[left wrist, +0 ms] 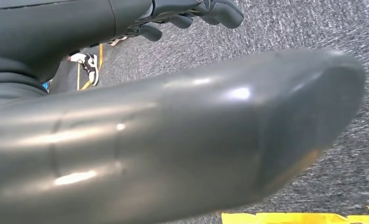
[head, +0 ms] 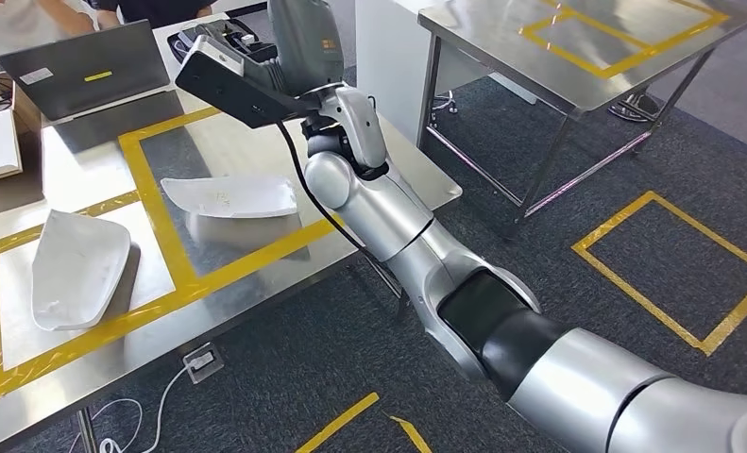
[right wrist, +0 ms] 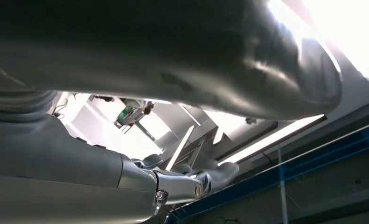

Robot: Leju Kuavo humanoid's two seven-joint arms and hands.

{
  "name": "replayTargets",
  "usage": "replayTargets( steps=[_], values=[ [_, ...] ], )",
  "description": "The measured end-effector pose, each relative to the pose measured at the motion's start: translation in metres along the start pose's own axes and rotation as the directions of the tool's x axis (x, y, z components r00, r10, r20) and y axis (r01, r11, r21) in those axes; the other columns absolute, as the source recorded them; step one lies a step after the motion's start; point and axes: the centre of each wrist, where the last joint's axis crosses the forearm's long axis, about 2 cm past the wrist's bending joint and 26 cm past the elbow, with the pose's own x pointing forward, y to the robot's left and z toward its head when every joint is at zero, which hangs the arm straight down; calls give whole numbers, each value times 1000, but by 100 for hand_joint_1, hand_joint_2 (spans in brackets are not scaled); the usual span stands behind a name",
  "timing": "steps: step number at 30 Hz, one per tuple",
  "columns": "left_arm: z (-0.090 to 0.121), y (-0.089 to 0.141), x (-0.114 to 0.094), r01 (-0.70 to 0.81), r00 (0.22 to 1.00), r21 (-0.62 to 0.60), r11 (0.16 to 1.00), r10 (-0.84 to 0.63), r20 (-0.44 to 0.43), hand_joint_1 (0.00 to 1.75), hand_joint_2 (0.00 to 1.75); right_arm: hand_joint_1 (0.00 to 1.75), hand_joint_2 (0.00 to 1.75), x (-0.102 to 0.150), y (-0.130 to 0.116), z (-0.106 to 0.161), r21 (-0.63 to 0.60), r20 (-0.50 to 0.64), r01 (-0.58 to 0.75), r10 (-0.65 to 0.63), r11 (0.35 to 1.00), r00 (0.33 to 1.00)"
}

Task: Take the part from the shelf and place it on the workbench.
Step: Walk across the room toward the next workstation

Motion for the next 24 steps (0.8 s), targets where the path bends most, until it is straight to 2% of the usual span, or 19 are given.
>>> replayTargets(
  steps=[18,20,21,23,24],
  values=[
    [0,1,0,-1,1000,1,1000,1,2,0,0,0,0,1,-3,-1,-5,-1,5,-5,1000,1000],
    [0,-2,-2,-10,1000,-5,1000,10,11,0,0,0,0,-30,-5,15,45,-135,36,-30,998,990],
    [0,-4,-4,-16,1000,-9,1000,16,19,0,0,0,0,-59,-9,33,70,-263,68,-47,995,964],
    [0,-10,-13,-21,1000,-18,1000,21,21,0,0,0,0,-129,-18,90,81,-529,148,-84,986,844],
    [-1,-14,-21,-16,1000,-24,1000,16,11,0,0,0,0,-157,-16,129,70,-618,188,-105,980,779]
  ],
)
